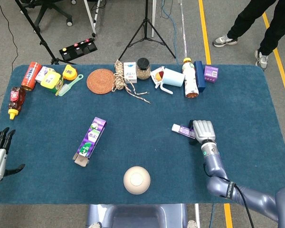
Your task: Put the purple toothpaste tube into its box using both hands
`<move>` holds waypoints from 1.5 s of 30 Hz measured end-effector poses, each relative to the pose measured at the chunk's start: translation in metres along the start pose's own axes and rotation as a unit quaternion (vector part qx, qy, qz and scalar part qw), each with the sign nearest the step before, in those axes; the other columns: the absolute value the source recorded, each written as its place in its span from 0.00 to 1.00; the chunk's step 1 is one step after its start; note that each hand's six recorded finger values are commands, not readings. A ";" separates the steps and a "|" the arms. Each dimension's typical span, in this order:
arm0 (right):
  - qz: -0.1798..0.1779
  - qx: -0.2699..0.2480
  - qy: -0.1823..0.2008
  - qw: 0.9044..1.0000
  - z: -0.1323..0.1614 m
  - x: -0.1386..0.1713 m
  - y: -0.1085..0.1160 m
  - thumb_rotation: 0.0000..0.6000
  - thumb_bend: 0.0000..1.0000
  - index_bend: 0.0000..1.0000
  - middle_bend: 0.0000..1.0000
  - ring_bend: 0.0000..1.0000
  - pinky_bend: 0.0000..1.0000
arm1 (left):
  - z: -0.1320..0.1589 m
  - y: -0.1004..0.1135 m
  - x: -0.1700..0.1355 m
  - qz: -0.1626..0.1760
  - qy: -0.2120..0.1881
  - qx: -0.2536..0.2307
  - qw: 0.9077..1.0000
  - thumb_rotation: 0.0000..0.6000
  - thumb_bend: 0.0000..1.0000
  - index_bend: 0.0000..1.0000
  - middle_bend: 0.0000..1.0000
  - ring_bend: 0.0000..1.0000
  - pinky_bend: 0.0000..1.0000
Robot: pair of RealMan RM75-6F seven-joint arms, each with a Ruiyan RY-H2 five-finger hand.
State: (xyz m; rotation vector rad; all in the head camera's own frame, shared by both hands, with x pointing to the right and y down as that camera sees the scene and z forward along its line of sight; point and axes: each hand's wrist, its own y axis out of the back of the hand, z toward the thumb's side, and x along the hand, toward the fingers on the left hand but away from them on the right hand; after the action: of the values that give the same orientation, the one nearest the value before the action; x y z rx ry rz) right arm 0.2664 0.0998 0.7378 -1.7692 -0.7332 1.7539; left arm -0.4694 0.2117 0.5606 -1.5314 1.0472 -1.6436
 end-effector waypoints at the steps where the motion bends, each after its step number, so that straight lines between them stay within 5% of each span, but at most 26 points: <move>1: 0.000 0.001 0.000 1.000 0.001 -0.001 0.000 1.00 0.07 0.41 0.43 0.42 0.47 | 0.000 0.000 0.000 0.000 0.000 0.000 1.000 1.00 0.02 0.00 0.00 0.00 0.09; 22: -0.014 -0.014 0.006 1.000 0.008 -0.005 0.004 1.00 0.39 0.54 0.56 0.54 0.60 | -0.001 0.000 0.000 0.000 0.000 -0.001 1.000 1.00 0.02 0.00 0.00 0.00 0.09; 35: -0.063 -0.033 0.065 0.995 0.013 0.018 0.025 1.00 0.43 0.54 0.57 0.54 0.60 | 0.001 -0.001 0.003 -0.003 -0.007 0.002 1.000 1.00 0.03 0.00 0.00 0.00 0.09; 45: -0.083 -0.041 0.093 0.991 -0.008 0.051 0.048 1.00 0.43 0.55 0.57 0.54 0.60 | 0.011 0.005 0.023 0.013 -0.081 0.038 0.996 1.00 0.04 0.00 0.00 0.00 0.09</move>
State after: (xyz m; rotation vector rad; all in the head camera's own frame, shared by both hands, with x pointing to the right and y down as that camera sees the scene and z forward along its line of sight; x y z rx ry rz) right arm 0.2747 0.1014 0.6677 -1.8387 -0.8560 1.4462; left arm -0.4617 0.1873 0.5669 -1.5655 0.9040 -1.4984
